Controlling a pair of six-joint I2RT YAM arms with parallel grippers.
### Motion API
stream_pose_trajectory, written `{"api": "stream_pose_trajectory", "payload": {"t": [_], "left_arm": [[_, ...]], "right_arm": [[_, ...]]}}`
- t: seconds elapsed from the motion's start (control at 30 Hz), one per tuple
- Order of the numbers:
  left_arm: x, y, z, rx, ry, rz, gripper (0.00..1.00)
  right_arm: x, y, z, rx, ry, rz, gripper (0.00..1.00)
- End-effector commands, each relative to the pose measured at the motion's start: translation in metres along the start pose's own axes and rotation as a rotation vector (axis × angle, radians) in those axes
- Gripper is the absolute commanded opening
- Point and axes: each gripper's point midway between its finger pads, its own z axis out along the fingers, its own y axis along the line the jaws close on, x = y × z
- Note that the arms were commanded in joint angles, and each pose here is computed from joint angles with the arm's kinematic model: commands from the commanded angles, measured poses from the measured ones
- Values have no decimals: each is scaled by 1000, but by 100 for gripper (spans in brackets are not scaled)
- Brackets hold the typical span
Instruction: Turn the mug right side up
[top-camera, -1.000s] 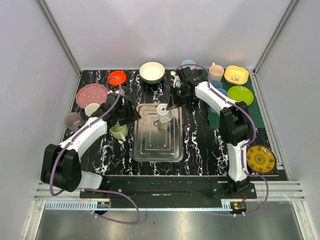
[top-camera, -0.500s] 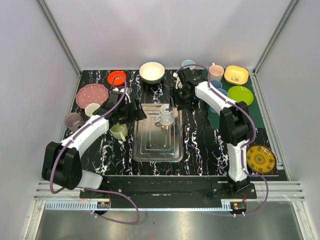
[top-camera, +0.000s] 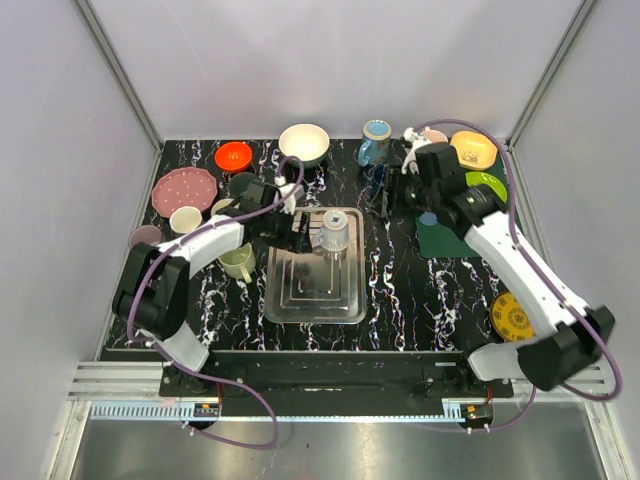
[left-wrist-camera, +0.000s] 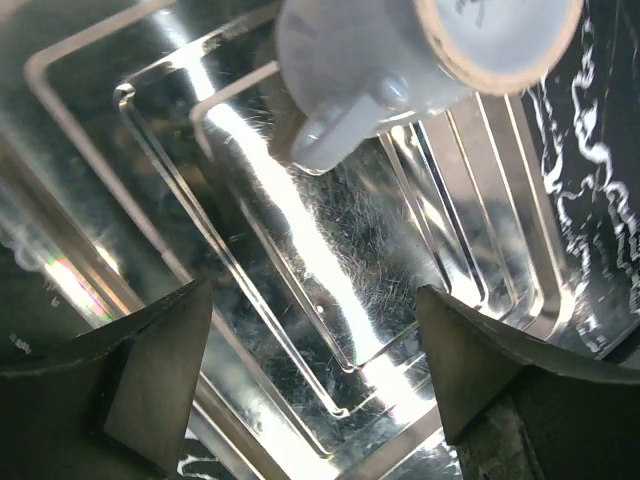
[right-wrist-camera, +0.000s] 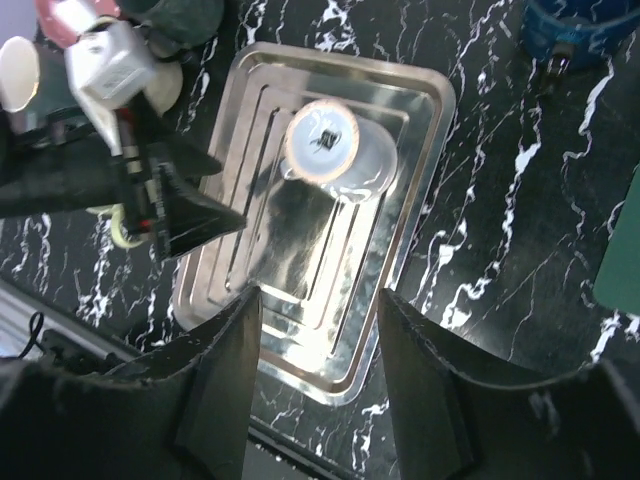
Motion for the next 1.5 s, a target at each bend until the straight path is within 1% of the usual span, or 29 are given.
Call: {"api": "stream_pose_trajectory", "payload": {"t": [0.0, 0.07, 0.13, 0.17, 0.27, 0.37, 0.47, 0.57, 0.77, 0.83, 0.97, 1.03, 1.17, 1.2, 1.27, 1.3, 1.4, 1.43, 1.47], "left_arm": [[-34, -29, 9, 85, -91, 334, 85], [-44, -31, 14, 100, -105, 391, 86], [-46, -31, 20, 116, -97, 427, 87], [-53, -33, 21, 128, -111, 462, 87], [-56, -33, 30, 150, -114, 511, 86], [-56, -23, 40, 128, -110, 541, 86], [-54, -21, 48, 155, -102, 560, 84], [-61, -22, 56, 170, -105, 569, 81], [-62, -32, 63, 242, -85, 569, 69], [-62, -33, 64, 246, -85, 567, 67], [-59, -32, 67, 251, -76, 568, 59], [-57, -31, 69, 250, -68, 562, 59], [-52, -31, 74, 251, -46, 552, 51], [-50, -30, 76, 247, -39, 549, 45], [-48, -31, 77, 251, -32, 547, 41], [-47, -30, 77, 246, -30, 546, 34], [-46, -29, 76, 238, -28, 541, 24], [-47, -29, 75, 235, -29, 541, 17], [-47, -30, 74, 233, -30, 536, 13]], "right_arm": [[32, 9, -8, -57, 17, 31, 55], [45, 16, -18, -90, 28, 34, 54], [51, 23, -28, -119, 24, 37, 54], [59, 23, -29, -119, 34, 38, 54], [68, 29, -38, -144, 31, 40, 53], [73, 30, -48, -155, 22, 41, 53], [72, 30, -55, -160, 5, 39, 53], [70, 32, -59, -168, -8, 35, 53], [74, 28, -55, -156, 2, 32, 53], [75, 27, -53, -154, 4, 31, 53], [80, 26, -50, -152, 14, 35, 52], [80, 24, -49, -147, 9, 35, 52], [82, 23, -48, -146, 12, 39, 52], [83, 23, -48, -145, 14, 41, 52], [83, 23, -48, -146, 12, 42, 52], [83, 22, -47, -144, 13, 43, 52], [85, 22, -46, -144, 15, 45, 52], [85, 22, -47, -146, 15, 47, 52], [84, 22, -47, -148, 13, 50, 52]]}}
